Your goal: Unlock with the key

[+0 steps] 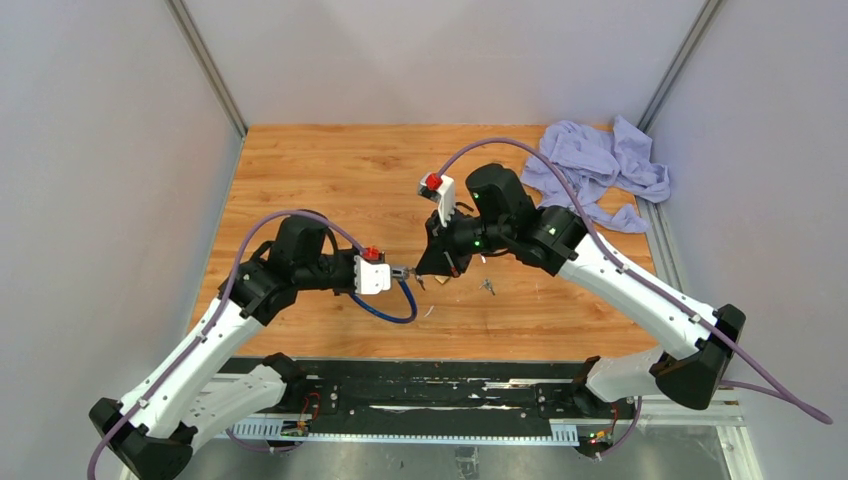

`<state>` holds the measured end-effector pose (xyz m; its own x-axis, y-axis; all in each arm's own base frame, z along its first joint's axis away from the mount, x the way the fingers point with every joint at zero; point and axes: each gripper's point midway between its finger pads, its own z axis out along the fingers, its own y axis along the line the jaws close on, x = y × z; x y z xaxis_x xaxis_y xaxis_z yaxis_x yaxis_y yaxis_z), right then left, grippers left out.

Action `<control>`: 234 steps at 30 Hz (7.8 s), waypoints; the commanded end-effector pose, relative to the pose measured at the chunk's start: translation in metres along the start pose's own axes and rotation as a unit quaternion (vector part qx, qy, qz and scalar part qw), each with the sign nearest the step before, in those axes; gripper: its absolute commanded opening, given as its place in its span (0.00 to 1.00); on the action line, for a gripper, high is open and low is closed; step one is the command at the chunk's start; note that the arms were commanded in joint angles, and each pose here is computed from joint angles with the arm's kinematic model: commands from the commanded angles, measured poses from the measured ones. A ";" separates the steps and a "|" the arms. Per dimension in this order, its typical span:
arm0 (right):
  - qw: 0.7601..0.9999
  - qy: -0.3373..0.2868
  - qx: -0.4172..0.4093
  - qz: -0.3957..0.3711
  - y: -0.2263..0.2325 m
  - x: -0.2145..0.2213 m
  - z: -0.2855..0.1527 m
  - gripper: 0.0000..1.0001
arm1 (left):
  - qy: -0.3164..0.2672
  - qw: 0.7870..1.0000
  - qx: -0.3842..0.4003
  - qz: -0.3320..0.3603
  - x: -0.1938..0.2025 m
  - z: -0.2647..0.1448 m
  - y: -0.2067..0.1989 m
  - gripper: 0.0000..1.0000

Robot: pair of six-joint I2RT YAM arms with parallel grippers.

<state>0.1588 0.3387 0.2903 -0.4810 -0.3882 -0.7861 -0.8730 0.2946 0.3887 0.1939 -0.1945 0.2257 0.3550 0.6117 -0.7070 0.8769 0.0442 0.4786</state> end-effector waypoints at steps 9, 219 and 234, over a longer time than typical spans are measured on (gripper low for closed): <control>1.000 -0.015 0.001 -0.006 0.003 -0.001 0.017 0.01 | -0.064 0.996 -0.045 0.039 -0.036 -0.005 0.018 0.00; 0.856 0.043 0.429 0.285 -0.203 0.150 -0.047 0.68 | 0.342 0.932 -0.044 -0.108 0.234 0.125 0.193 0.69; 0.830 0.136 0.444 0.309 -0.233 0.209 -0.019 0.46 | 0.268 0.906 -0.213 -0.250 0.131 0.013 0.199 0.98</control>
<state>0.2541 0.1835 0.0572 -0.9152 -0.0807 -0.3949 -0.1353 0.9844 0.1123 0.4376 -0.1343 0.1984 -0.2714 0.7996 -0.5356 0.7387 0.5298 0.4166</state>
